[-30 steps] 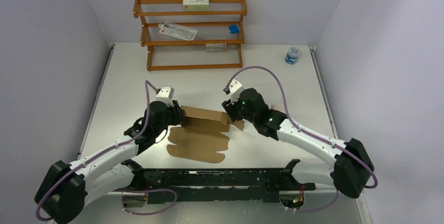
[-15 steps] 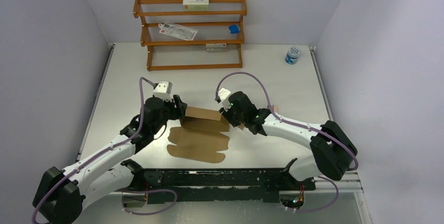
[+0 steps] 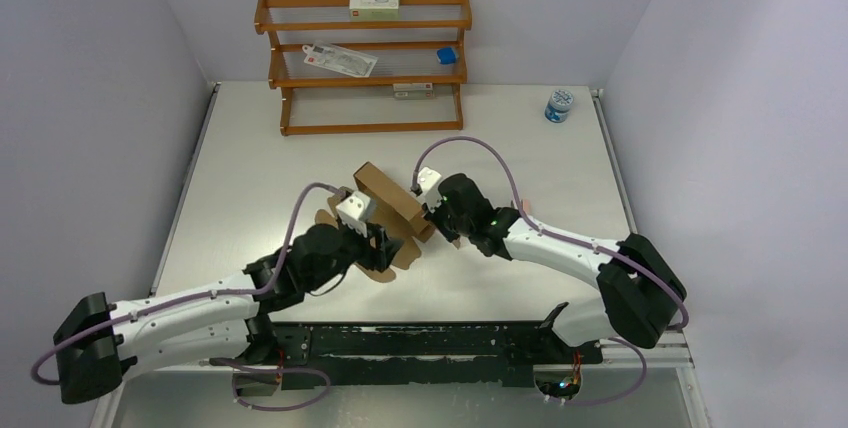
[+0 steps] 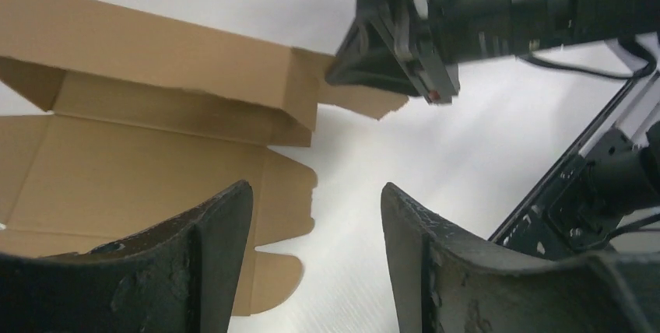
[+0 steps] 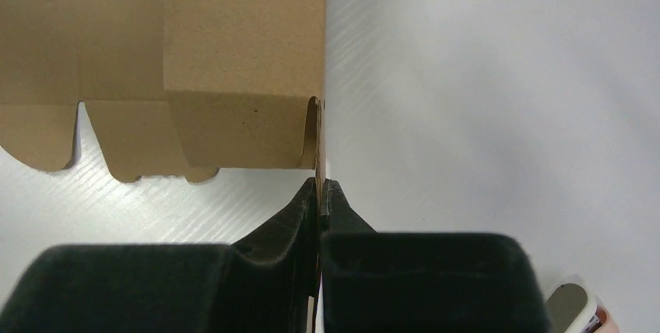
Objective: Fold the paper box
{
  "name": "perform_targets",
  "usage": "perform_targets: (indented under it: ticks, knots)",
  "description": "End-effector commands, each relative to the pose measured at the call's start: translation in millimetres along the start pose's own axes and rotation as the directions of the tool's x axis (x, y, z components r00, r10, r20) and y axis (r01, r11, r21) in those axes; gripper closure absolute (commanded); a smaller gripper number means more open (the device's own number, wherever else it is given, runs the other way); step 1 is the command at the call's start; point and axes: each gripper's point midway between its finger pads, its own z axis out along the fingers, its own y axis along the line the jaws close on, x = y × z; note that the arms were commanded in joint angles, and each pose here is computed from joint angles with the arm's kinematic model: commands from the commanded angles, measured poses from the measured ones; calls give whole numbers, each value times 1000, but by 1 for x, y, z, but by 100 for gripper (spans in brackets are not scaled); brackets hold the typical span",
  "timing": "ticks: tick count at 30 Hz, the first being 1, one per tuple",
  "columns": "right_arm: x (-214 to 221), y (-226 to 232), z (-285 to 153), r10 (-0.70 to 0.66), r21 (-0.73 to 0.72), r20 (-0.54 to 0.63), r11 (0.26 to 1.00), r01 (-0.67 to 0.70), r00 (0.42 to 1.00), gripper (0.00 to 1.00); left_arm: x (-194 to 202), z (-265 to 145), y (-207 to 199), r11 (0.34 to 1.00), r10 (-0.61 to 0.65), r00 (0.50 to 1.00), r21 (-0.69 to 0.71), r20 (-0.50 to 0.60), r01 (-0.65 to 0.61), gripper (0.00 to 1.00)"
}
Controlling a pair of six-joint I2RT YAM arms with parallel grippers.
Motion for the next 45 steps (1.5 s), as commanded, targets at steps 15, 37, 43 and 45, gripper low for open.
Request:
perform_targets:
  ticks: [15, 37, 43, 45]
  knots:
    - [-20, 21, 4, 82, -116, 28, 990, -78, 996, 100, 62, 51, -4, 973, 210, 976, -113, 56, -203, 23]
    - [-26, 30, -1, 94, -168, 48, 982, -85, 994, 100, 97, 87, 25, 896, 343, 938, -318, 50, -311, 21]
    - [-24, 33, -1, 87, -182, 39, 980, -79, 995, 100, 89, 82, 37, 880, 308, 948, -402, 78, -253, 31]
    - [-22, 34, -1, 87, -187, 35, 979, -78, 996, 100, 84, 79, 39, 878, 297, 950, -419, 97, -232, 36]
